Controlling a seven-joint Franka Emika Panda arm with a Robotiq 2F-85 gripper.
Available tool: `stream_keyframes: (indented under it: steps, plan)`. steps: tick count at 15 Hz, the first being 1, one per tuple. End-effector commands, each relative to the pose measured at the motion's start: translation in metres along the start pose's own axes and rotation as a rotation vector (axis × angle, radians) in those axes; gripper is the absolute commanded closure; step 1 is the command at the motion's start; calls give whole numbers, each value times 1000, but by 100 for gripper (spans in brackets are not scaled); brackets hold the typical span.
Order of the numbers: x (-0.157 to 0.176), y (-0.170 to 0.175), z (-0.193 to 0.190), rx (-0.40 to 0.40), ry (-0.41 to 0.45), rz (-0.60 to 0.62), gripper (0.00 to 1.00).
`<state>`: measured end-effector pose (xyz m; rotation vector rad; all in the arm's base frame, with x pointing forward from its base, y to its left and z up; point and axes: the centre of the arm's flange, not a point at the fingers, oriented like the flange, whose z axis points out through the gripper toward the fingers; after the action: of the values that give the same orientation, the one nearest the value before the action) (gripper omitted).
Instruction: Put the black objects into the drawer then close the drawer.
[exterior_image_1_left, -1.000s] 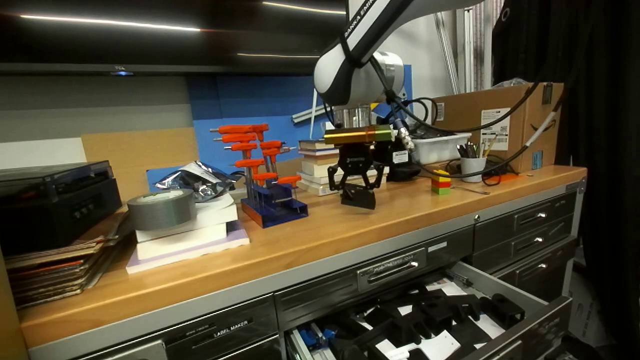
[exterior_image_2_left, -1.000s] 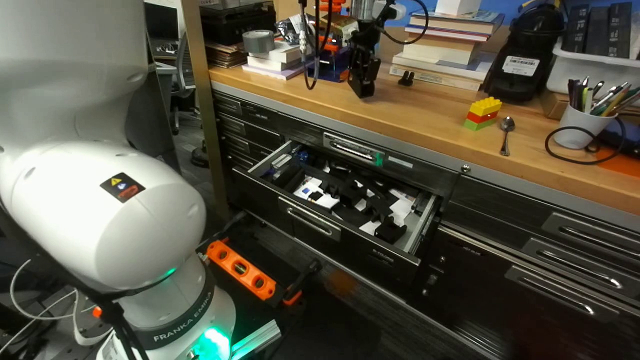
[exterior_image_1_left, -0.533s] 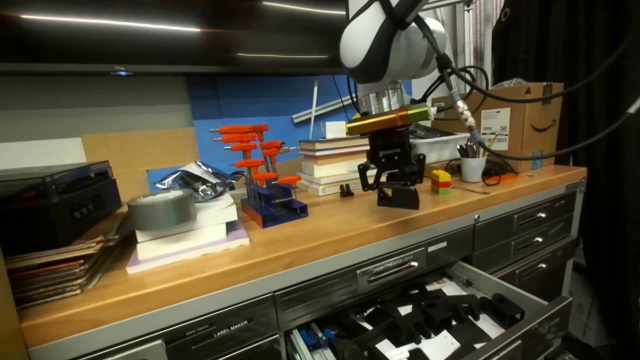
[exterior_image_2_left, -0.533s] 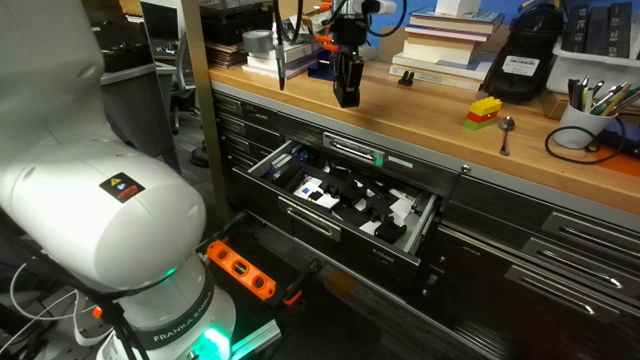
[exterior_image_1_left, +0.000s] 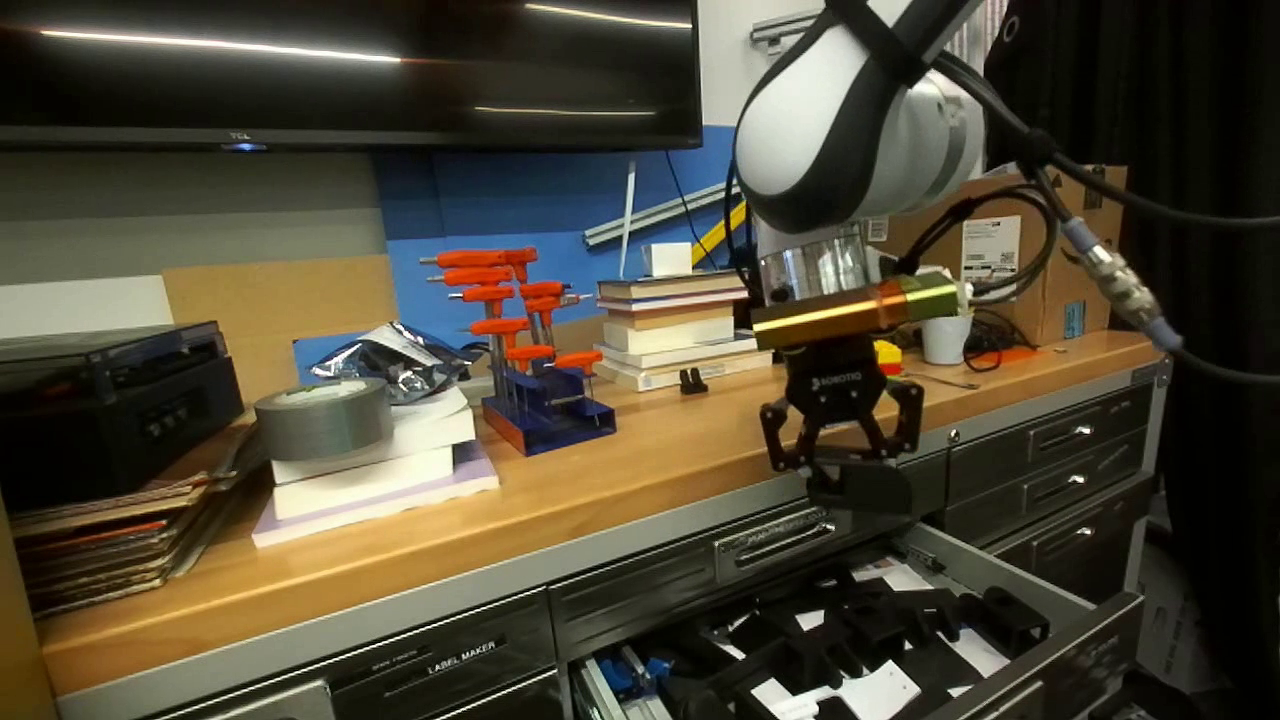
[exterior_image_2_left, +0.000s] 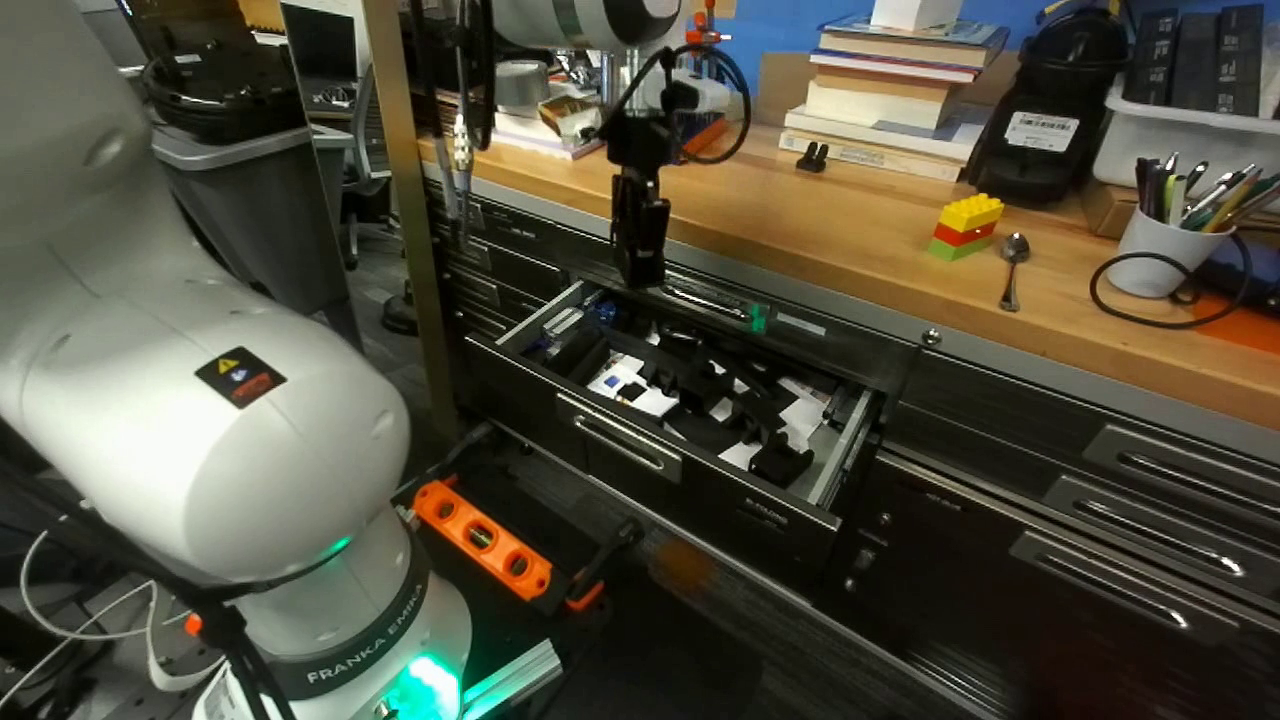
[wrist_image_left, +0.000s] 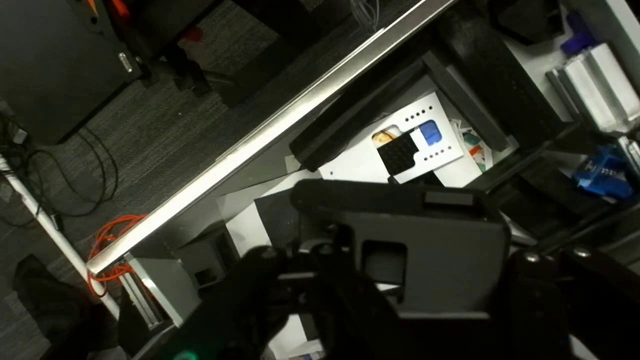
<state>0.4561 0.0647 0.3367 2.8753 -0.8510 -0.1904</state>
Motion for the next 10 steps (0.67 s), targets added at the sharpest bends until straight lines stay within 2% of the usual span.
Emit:
stream_keyframes:
  steps: [1,5,10]
  plan:
    - [-12,15,46,30,33,-101,76]
    - [-6,25,96,75,27,-205,76]
    - [10,37,142,82,26,-337,76]
